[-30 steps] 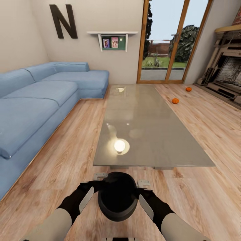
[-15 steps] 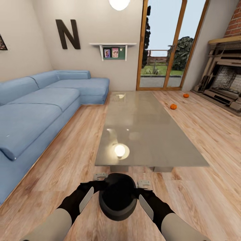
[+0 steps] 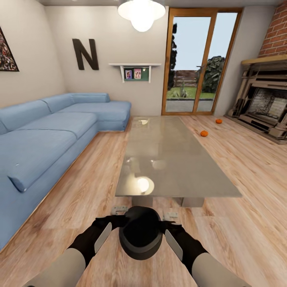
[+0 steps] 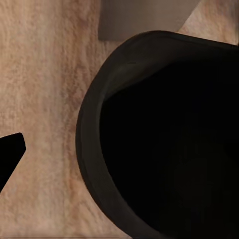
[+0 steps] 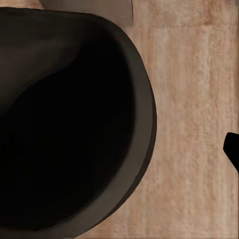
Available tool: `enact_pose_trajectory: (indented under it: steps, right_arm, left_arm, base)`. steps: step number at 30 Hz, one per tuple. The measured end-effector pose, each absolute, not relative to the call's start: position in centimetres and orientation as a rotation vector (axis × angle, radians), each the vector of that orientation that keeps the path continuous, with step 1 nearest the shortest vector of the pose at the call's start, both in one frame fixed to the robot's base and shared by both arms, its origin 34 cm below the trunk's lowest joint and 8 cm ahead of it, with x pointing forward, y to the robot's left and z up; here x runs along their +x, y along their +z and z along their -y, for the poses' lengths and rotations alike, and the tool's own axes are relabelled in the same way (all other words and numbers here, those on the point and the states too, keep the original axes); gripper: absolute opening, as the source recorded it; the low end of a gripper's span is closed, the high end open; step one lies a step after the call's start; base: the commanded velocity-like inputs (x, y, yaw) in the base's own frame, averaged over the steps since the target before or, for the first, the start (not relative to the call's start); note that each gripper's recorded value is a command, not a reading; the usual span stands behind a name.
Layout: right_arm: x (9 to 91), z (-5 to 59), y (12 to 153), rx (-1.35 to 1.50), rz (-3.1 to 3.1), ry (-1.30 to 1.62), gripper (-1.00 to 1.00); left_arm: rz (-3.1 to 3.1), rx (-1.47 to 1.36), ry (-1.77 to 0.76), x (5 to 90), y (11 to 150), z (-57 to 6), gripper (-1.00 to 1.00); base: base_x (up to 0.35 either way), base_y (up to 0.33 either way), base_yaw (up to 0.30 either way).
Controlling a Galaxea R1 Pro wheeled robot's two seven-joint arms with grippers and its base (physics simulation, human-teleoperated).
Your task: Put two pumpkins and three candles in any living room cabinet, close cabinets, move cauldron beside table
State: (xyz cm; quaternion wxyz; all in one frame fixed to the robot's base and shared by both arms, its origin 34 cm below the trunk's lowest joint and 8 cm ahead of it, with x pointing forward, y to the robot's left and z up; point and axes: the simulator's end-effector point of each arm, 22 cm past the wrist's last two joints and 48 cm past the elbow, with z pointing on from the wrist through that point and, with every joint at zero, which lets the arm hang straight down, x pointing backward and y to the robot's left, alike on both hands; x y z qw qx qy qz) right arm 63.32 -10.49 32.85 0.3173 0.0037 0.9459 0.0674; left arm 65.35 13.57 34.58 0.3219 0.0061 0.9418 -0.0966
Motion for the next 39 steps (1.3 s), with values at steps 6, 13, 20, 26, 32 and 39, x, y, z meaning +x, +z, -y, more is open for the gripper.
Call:
enact_pose_trajectory:
  steps: [6, 13, 20, 26, 32, 39]
  right_arm:
    - [64.6, 10.1, 35.4, 0.008, -2.435, 0.19, 1.0]
    - [65.0, 10.1, 37.2, 0.006, -2.402, 0.192, 1.0]
    - [65.4, 10.2, 38.9, 0.005, -2.374, 0.19, 1.0]
    - [65.9, 10.3, 40.5, 0.005, -2.335, 0.202, 1.0]
    - [66.0, 9.5, 42.2, 0.002, -2.258, 0.25, 1.0]
    - [66.1, 9.8, 43.7, -0.001, -2.224, 0.252, 1.0]
  left_arm:
    - [-2.448, 0.02, -0.25, 65.8, 36.1, -13.6, 1.0]
    - [-2.418, 0.021, -0.247, 66.2, 37.9, -13.6, 1.0]
    - [-2.371, 0.031, -0.251, 67.0, 40.5, -13.3, 1.0]
    - [-2.271, 0.051, -0.277, 68.7, 45.6, -12.3, 1.0]
    - [-2.224, 0.06, -0.287, 68.7, 48.1, -11.8, 1.0]
    - [-2.172, 0.065, -0.301, 68.2, 50.5, -11.4, 1.0]
  base:
    - [-0.063, 0.0, 0.0]
    - [-0.136, 0.0, 0.0]
    - [-0.087, 0.0, 0.0]
    - [-0.133, 0.0, 0.0]
    - [-0.018, 0.0, 0.0]
    - [-0.002, 0.0, 0.0]
